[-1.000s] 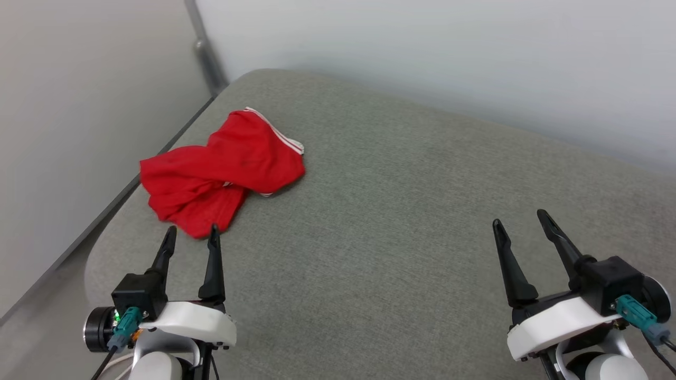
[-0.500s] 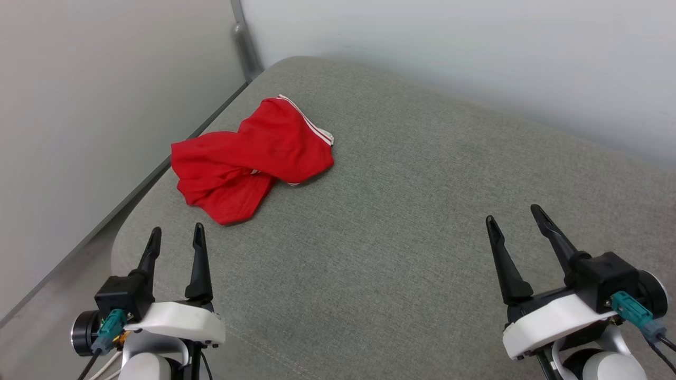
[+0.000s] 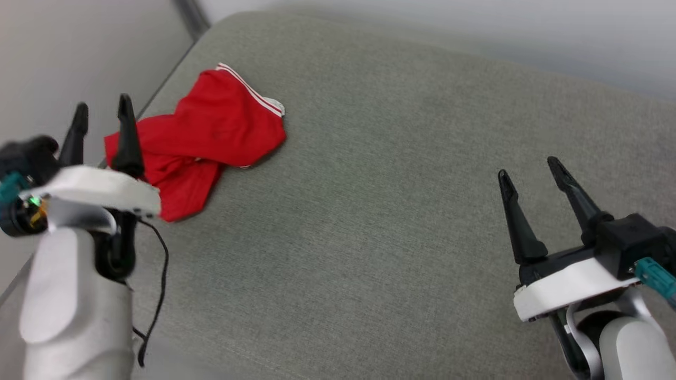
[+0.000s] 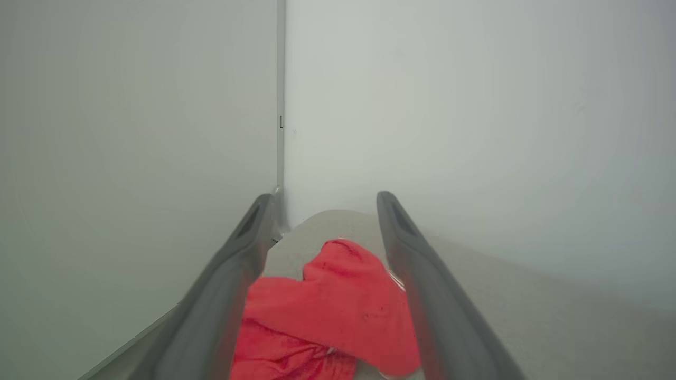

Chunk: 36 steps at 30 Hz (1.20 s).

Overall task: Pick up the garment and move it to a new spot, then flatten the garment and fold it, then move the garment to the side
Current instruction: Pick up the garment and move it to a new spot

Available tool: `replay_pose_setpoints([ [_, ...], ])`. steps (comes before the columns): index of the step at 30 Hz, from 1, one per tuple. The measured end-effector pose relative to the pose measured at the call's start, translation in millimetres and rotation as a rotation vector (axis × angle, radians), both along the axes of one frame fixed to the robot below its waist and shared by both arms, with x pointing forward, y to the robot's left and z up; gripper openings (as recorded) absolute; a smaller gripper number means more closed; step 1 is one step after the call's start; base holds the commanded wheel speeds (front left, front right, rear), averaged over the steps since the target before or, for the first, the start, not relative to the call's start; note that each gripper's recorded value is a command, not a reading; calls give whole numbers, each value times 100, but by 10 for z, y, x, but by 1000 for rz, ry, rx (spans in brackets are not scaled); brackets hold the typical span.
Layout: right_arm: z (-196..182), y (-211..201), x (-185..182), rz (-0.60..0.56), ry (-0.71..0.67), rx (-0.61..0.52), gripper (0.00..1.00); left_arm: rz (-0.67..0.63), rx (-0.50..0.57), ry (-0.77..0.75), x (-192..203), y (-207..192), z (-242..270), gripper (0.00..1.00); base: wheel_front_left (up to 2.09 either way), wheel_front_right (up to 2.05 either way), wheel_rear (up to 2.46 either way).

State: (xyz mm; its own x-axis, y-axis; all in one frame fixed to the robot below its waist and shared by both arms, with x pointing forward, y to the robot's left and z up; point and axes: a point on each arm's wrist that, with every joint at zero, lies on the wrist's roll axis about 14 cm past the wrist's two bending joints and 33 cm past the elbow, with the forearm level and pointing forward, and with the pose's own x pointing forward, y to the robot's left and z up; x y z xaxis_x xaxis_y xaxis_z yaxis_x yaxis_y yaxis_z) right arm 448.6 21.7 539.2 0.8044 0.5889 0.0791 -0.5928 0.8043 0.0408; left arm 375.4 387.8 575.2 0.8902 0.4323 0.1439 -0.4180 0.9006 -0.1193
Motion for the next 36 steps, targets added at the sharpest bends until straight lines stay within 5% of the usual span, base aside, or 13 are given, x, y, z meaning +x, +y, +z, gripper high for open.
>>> replay_pose_setpoints([
  [12, -579, -614, 485, -175, 86, -2, 100, -37, -210, 458, 992, 472, -601, 100, 0, 0, 0],
  [20, -997, -862, 647, -238, 151, -26, 100, -24, -458, 865, 988, 444, -1629, 100, 0, 0, 0],
  [23, -1107, -897, 678, -246, 168, -31, 100, -46, -578, 953, 976, 276, -1934, 100, 0, 0, 0],
  [28, -1199, -962, 695, -262, 183, -33, 100, -6, -625, 1012, 926, 280, -2126, 100, 0, 0, 0],
  [29, -1214, -969, 693, -263, 187, -35, 100, -4, -628, 1019, 920, 275, -2145, 44, 0, 0, 0],
  [30, -1222, -975, 693, -265, 189, -36, 100, -2, -627, 1025, 920, 271, -2151, 7, 0, 0, 0],
  [31, -1222, -981, 695, -267, 189, -37, 100, 0, -624, 1029, 917, 270, -2151, 0, 0, 0, 0],
  [36, -1148, -978, 696, -269, 175, -32, 100, 24, -530, 999, 901, 353, -2046, 0, 0, 0, 0],
])
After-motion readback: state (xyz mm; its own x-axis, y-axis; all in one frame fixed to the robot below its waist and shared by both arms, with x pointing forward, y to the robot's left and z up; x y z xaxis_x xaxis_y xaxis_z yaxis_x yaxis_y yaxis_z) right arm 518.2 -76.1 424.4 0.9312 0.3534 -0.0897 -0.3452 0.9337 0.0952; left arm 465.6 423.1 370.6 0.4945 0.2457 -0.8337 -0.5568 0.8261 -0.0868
